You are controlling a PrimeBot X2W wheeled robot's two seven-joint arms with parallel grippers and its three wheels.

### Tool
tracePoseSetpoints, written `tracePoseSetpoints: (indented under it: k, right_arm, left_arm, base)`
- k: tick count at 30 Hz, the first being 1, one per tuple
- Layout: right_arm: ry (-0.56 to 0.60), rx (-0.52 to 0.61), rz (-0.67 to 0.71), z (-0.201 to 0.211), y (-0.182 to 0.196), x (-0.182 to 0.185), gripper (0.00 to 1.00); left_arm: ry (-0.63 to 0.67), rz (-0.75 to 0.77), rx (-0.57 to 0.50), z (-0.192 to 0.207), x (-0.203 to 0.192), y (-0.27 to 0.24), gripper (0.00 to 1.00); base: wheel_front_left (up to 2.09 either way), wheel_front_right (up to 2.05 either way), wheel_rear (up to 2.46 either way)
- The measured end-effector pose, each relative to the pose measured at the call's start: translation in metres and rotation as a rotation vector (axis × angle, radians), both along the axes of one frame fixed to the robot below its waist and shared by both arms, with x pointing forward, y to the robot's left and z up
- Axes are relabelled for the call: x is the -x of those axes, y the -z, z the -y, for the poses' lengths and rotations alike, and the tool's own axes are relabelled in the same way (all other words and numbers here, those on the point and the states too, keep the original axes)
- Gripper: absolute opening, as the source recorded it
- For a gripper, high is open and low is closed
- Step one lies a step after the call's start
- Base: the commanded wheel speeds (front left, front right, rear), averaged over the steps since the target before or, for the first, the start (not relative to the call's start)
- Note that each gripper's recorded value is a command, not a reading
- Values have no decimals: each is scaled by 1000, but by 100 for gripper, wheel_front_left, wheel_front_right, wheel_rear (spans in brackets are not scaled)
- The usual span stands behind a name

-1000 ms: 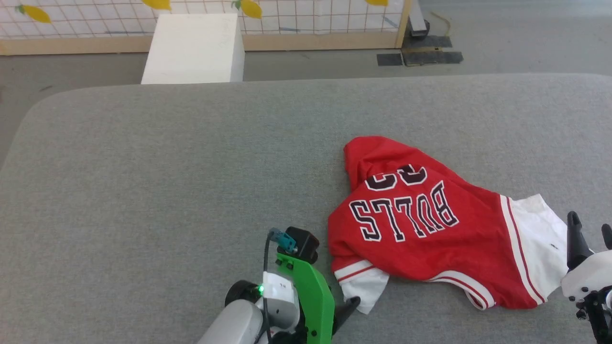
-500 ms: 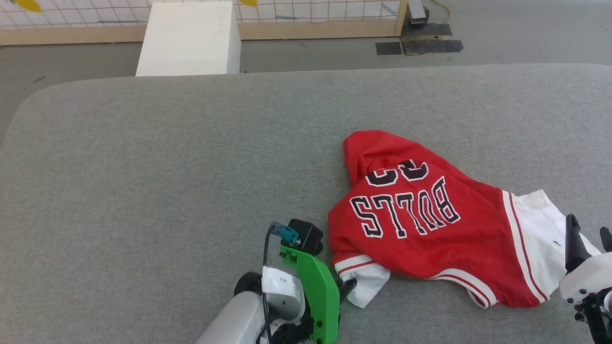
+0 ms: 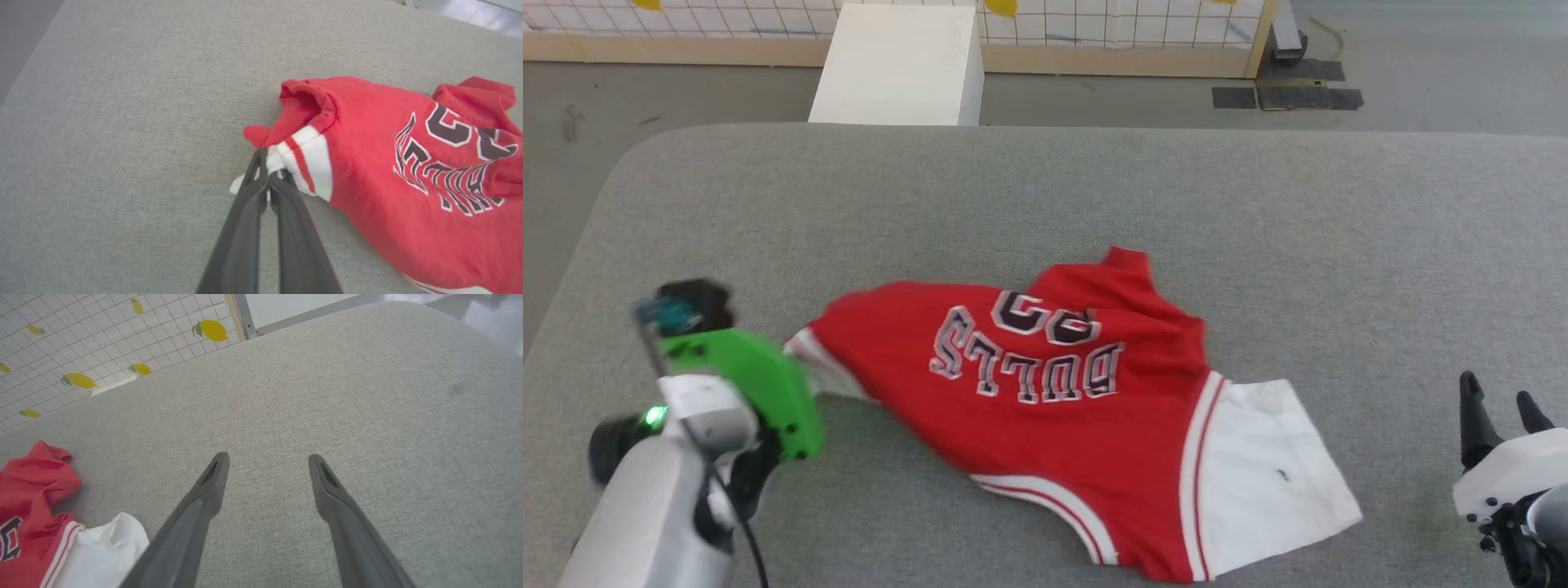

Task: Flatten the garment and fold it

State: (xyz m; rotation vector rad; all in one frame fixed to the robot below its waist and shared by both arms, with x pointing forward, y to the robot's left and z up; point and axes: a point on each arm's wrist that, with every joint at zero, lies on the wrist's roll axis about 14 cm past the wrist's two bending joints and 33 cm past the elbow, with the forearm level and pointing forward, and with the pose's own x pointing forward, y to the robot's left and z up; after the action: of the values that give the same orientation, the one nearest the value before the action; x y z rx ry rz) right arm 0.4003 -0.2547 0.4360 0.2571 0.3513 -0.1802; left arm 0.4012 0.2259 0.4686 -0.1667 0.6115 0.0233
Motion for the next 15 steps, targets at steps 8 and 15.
tracePoseSetpoints:
  k: [8, 15]
  right_arm:
    - [-29, -5, -17, -10, 8, -2, 100]
    - [-105, -1, 21, -35, -5, -16, 100]
  left_arm:
    - [-199, -187, 142, -21, 45, 61, 100]
    - [-351, 148, 60, -70, 27, 4, 100]
  base:
    - [0, 0, 0]
    - [0, 0, 0]
